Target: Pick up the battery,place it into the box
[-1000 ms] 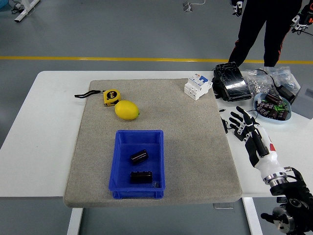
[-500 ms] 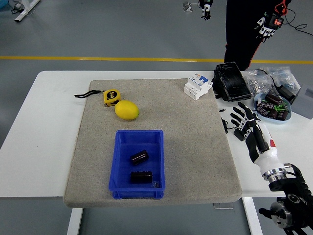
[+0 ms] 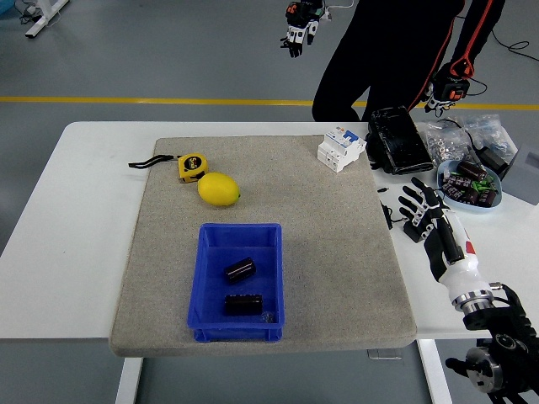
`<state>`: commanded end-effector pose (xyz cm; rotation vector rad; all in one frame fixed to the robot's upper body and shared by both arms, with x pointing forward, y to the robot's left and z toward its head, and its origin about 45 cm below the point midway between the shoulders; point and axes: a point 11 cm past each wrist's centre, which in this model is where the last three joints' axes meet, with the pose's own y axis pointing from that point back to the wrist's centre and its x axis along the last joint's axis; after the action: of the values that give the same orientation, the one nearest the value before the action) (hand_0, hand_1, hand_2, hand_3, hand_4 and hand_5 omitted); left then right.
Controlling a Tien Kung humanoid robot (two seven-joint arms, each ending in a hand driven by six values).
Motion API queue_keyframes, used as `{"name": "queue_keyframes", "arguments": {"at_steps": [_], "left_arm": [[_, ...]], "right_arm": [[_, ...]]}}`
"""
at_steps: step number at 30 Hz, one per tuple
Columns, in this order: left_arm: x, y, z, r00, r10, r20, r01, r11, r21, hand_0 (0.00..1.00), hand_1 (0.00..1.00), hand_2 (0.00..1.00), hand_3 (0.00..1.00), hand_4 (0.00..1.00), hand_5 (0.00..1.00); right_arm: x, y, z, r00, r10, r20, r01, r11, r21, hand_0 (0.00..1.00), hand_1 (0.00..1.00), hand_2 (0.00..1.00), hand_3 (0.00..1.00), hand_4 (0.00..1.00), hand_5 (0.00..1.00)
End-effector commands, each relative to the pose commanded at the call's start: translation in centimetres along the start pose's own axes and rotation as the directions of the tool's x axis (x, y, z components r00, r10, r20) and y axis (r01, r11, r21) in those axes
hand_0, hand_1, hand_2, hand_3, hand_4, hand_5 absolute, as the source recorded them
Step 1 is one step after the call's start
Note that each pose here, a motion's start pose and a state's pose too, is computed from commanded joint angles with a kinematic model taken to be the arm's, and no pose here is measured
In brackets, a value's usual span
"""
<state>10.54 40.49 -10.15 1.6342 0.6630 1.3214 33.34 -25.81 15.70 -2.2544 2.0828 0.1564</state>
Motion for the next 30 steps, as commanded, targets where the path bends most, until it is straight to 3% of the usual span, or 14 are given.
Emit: {"name": "queue_keyframes", "arguments": {"at_steps": [30], "left_arm": [[0.33,0.05,0.64,1.0,0.002,0.003,-0.002,1.0,-0.011,0.564,0.582,0.625,0.584,0.635,0.602]], "right_arm": [[0.15,-0.26,0.02,1.0,0.011,0.007,-0.011,1.0,-0.007,0.903,0.856,0.887,0.912,0.998,0.927]]}}
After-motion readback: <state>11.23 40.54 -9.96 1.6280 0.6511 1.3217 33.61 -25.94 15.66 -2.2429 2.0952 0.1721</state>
